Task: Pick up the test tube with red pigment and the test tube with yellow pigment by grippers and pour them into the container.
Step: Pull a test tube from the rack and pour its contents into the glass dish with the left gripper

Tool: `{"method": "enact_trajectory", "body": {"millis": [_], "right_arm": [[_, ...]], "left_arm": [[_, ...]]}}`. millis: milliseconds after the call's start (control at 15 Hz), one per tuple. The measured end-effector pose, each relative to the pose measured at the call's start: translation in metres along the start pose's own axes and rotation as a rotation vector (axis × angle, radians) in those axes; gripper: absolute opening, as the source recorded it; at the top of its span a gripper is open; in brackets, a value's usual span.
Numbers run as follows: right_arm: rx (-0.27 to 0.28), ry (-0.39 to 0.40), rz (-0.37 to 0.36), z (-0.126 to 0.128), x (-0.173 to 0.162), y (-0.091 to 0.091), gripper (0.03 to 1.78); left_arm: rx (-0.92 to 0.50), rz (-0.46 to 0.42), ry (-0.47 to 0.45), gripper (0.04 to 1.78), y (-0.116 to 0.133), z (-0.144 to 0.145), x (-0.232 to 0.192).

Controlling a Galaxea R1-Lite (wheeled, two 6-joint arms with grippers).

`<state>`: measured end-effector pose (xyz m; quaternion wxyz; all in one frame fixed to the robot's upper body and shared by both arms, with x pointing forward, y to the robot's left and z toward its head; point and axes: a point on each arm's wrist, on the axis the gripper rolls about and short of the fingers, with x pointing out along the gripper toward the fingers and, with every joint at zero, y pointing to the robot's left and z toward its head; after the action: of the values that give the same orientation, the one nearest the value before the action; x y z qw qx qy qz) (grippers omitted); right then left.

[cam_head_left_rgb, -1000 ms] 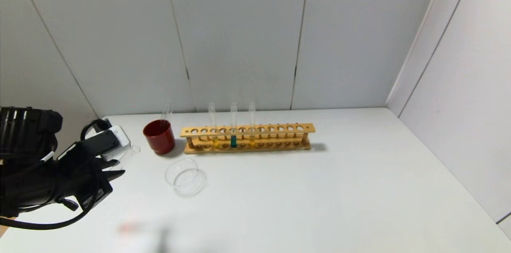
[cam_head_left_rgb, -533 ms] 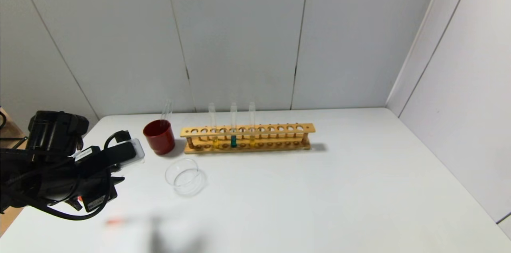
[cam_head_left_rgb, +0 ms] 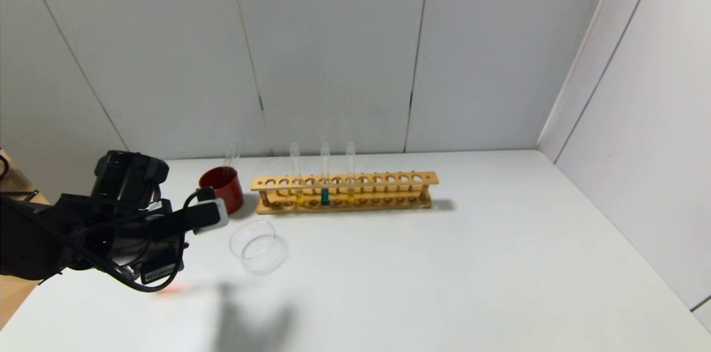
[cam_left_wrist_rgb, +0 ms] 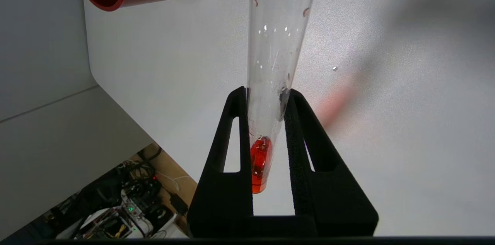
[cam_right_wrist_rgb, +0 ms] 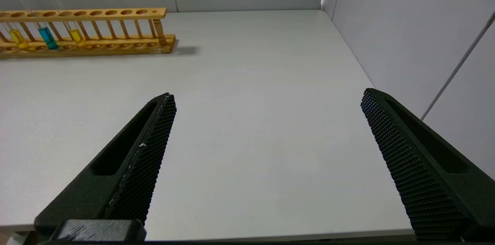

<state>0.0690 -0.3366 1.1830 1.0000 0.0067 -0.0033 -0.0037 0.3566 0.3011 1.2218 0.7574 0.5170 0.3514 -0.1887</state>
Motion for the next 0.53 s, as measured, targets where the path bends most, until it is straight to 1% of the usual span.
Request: {"method": "enact_trajectory", "body": {"millis": [267,533], "right_arm": [[0.0,0.0,0.0,0.0,0.0,0.0,1.75],[0.0,0.0,0.0,0.0,0.0,0.0,1.75]], "left_arm": [[0.099,0.004,0.028,0.32,-0.001,0.008,0.008],[0.12,0.007,0.038,0.32,0.003,0.014,0.017]]}}
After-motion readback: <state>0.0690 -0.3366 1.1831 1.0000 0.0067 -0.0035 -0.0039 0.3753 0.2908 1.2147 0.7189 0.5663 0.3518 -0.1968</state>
